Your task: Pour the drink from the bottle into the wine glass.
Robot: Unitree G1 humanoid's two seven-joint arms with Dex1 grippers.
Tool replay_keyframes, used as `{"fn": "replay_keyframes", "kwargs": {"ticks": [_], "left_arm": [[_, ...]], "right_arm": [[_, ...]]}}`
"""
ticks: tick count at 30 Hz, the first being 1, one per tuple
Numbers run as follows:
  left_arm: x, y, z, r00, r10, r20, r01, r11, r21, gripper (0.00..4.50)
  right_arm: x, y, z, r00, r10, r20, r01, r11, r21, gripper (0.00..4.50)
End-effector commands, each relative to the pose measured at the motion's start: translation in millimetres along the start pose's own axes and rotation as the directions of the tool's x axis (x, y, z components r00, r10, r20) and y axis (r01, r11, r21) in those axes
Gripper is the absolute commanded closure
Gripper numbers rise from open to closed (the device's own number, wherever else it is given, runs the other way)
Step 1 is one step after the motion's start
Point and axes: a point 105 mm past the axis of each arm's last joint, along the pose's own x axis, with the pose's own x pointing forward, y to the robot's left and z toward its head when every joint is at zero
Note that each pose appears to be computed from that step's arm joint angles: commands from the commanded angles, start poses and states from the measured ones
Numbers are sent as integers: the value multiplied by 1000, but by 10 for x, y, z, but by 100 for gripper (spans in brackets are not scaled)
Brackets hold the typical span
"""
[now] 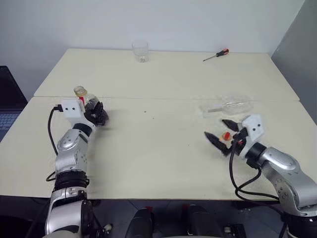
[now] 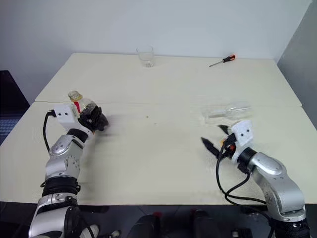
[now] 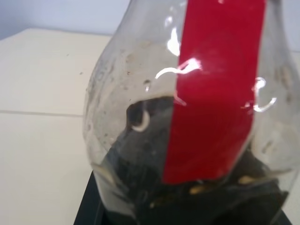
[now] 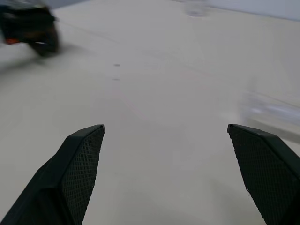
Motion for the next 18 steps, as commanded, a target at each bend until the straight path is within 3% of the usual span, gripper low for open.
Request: {"fn": "replay_keyframes", "kwargs": {"ticks": [1, 9, 18], "left_arm": [[31, 236, 271, 993, 82, 85, -85, 996, 38, 284], [81, 369, 321, 988, 123, 93, -132, 987, 95, 284], [59, 428, 337, 987, 126, 99, -136, 984, 111, 16]], "right_arm": [[111, 179, 205, 989, 127, 76, -122, 991, -58, 2], [343, 209, 286, 975, 186, 119, -175, 979, -101, 2], [371, 186, 258, 977, 169, 127, -157, 983, -100, 0]]}}
